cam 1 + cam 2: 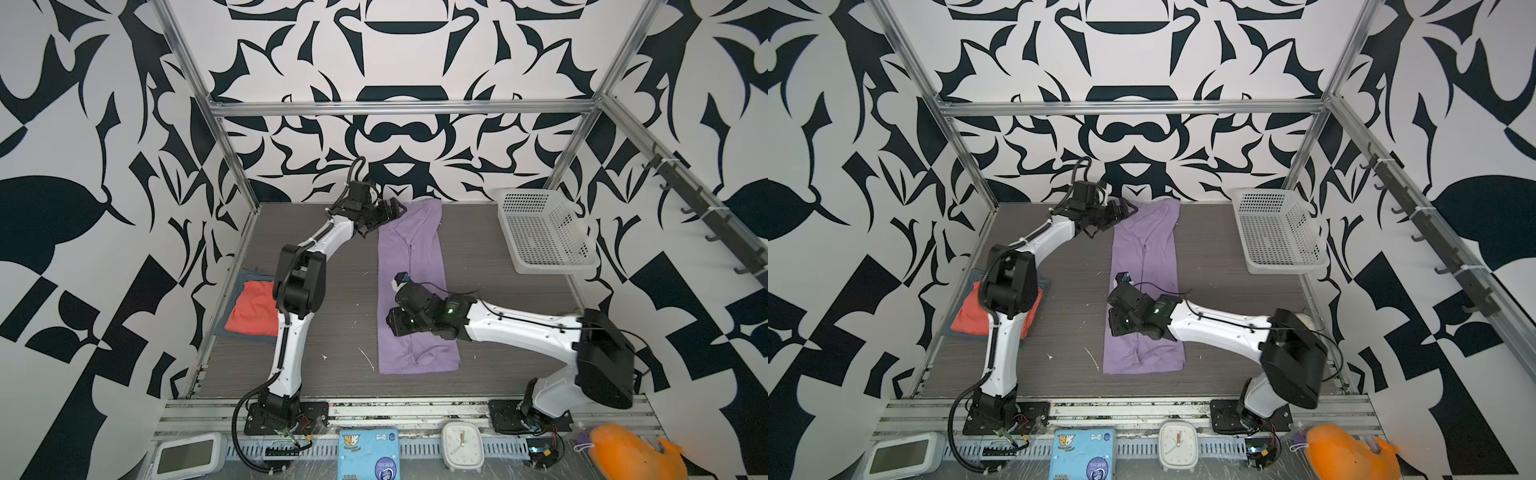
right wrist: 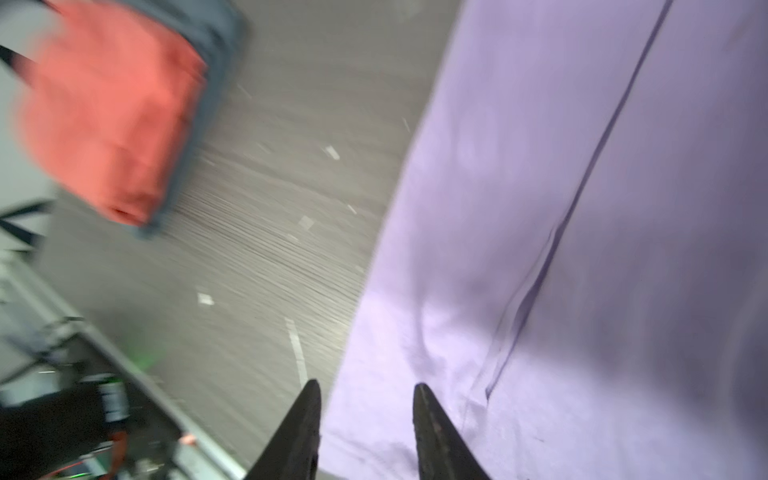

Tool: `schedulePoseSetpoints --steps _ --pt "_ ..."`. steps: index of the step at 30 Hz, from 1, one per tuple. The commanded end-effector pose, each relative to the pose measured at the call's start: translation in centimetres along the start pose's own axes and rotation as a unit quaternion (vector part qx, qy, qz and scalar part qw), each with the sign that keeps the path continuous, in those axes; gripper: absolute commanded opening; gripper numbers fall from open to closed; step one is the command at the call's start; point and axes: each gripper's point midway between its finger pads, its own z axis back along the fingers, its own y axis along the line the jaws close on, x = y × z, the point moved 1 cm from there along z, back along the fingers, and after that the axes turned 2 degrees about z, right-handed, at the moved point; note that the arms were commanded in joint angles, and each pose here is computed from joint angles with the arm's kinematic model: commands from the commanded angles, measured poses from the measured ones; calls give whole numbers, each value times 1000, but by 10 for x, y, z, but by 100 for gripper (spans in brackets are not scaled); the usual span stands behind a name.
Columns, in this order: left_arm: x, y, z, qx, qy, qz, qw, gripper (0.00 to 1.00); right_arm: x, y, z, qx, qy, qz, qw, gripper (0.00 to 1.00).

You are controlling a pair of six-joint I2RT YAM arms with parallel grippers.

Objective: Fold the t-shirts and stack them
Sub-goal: 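Release the strip and raise both grippers, then move both grippers to the strip's near end and grasp its corners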

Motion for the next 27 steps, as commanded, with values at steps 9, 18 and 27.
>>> schedulePoseSetpoints --steps 9,18,27 --pt "-99 -38 118 36 -12 56 998 99 77 -82 113 -169 -226 -71 957 59" --pt "-182 -60 168 26 -50 100 993 99 62 -156 189 -223 -322 -174 903 71" --pt "-190 -44 183 41 -32 112 992 99 53 -158 177 -223 -278 -168 919 82"
